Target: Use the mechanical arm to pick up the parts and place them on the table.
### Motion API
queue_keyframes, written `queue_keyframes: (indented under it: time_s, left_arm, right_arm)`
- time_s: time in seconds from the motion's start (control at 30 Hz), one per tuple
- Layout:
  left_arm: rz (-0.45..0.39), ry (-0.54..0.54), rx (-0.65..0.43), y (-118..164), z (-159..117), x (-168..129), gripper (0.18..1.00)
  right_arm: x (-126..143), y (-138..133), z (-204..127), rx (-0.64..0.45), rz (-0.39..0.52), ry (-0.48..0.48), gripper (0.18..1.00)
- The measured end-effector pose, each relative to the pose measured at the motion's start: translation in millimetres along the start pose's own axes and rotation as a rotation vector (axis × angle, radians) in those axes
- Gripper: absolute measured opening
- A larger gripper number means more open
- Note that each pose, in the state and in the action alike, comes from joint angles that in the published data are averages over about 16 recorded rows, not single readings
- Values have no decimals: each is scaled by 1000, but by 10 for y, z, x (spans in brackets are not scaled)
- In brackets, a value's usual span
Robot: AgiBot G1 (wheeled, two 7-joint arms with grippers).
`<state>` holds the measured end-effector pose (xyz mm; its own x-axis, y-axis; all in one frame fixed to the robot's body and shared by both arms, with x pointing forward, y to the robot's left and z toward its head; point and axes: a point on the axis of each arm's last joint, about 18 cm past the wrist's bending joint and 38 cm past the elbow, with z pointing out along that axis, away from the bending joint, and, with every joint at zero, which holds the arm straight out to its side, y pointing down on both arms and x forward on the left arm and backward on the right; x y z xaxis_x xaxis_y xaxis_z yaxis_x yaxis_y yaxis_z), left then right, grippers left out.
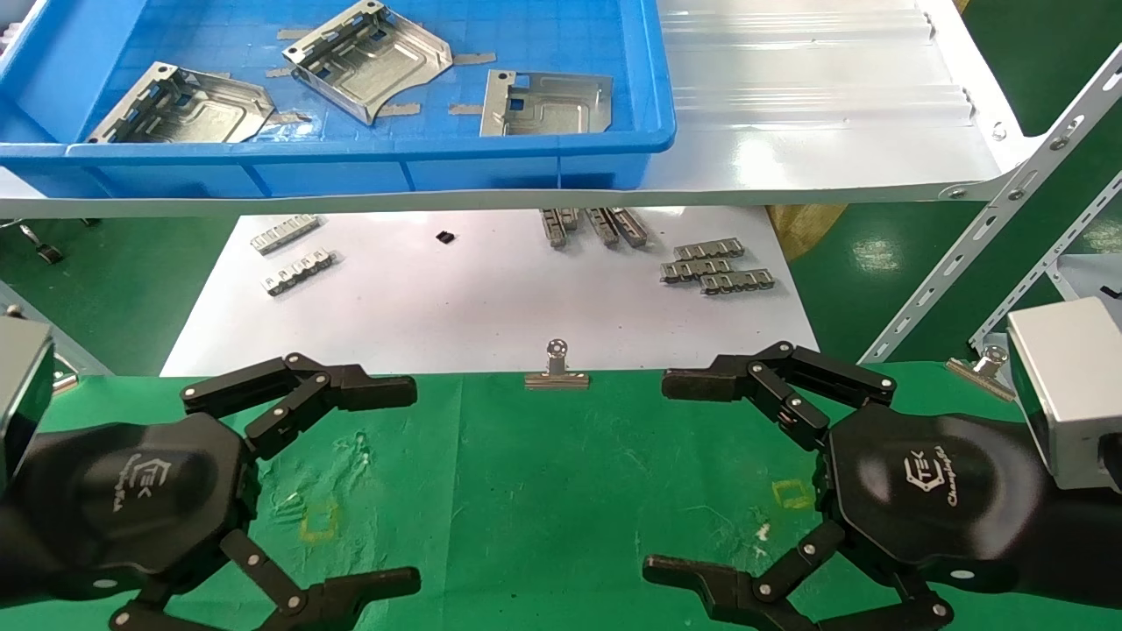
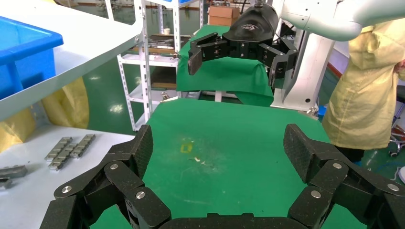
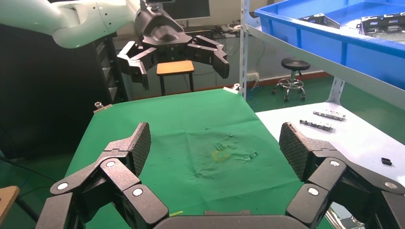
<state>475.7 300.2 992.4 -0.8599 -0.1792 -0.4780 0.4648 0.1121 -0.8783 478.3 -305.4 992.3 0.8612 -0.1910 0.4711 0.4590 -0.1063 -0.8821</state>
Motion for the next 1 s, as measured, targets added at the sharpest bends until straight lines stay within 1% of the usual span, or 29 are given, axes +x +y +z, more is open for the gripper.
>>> queue_keyframes:
  time_s: [0.2,0.4,0.6,0.8,1.0]
  left_arm:
    - [0,0,0,0,0,0,1001]
    - [0,0,0,0,0,0,1001]
    - [0,0,0,0,0,0,1001]
    - [0,0,0,0,0,0,1001]
    - [0,0,0,0,0,0,1001]
  right_arm:
    - [0,0,0,0,0,0,997]
    - [0,0,0,0,0,0,977]
    - [0,0,0,0,0,0,925]
    - [0,0,0,0,0,0,839]
    - [0,0,0,0,0,0,722]
